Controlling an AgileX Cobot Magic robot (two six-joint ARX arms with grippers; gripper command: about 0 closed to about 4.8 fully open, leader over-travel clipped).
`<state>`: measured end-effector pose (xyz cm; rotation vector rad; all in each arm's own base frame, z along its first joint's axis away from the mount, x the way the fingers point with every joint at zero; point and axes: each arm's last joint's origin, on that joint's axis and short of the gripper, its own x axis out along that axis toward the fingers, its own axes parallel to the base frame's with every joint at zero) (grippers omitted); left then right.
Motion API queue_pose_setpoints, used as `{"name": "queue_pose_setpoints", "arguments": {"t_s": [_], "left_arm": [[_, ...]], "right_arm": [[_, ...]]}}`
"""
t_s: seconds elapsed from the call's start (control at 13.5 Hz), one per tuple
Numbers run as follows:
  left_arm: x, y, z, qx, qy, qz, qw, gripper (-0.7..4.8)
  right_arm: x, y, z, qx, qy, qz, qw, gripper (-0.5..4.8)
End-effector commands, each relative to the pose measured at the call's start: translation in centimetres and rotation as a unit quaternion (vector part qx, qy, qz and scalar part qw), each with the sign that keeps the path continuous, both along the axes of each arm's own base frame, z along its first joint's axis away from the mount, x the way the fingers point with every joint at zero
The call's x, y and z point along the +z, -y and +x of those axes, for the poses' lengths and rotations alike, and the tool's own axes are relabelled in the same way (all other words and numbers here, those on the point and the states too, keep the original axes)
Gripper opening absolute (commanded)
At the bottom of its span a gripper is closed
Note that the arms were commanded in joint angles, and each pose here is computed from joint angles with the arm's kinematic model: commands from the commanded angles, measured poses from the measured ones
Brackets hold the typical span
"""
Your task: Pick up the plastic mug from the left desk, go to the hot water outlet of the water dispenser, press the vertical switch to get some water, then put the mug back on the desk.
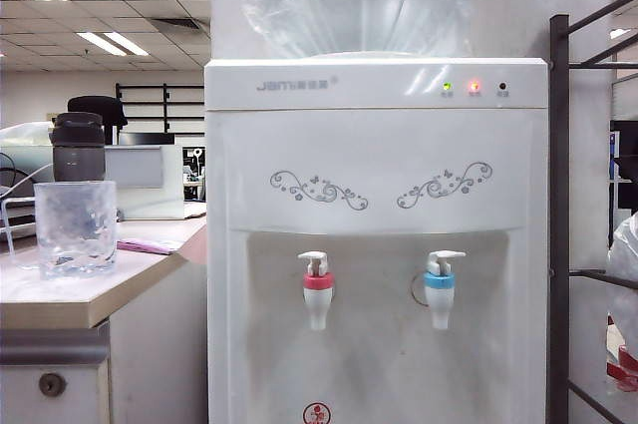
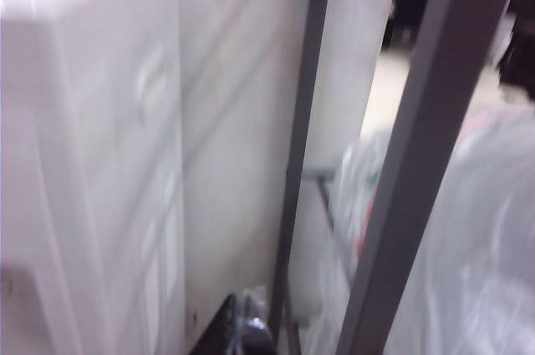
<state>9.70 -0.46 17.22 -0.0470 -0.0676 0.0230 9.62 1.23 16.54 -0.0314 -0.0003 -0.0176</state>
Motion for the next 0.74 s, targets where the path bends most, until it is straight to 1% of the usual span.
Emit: {"name": "queue_pose_setpoints", "arguments": {"t_s": [0.07, 0.15, 0.74], "left_arm": [[-0.29, -0.16, 0.00, 0.028, -0.014, 0.001, 1.000, -0.06], [-0.26, -0.24, -0.01, 0.042, -0.013, 0.001, 0.999, -0.06], [-0.24, -0.21, -0.01, 0.039, -0.012, 0.001, 0.999, -0.06]], "right_arm": [[0.10, 0.00, 0.00, 0.001, 0.004, 0.001, 1.000, -0.01], [0.11, 0.01, 0.00, -0.001, 0.005, 0.001, 1.000, -0.01], [0.11, 0.01, -0.01, -0.001, 0.005, 0.001, 1.000, -0.01]]}}
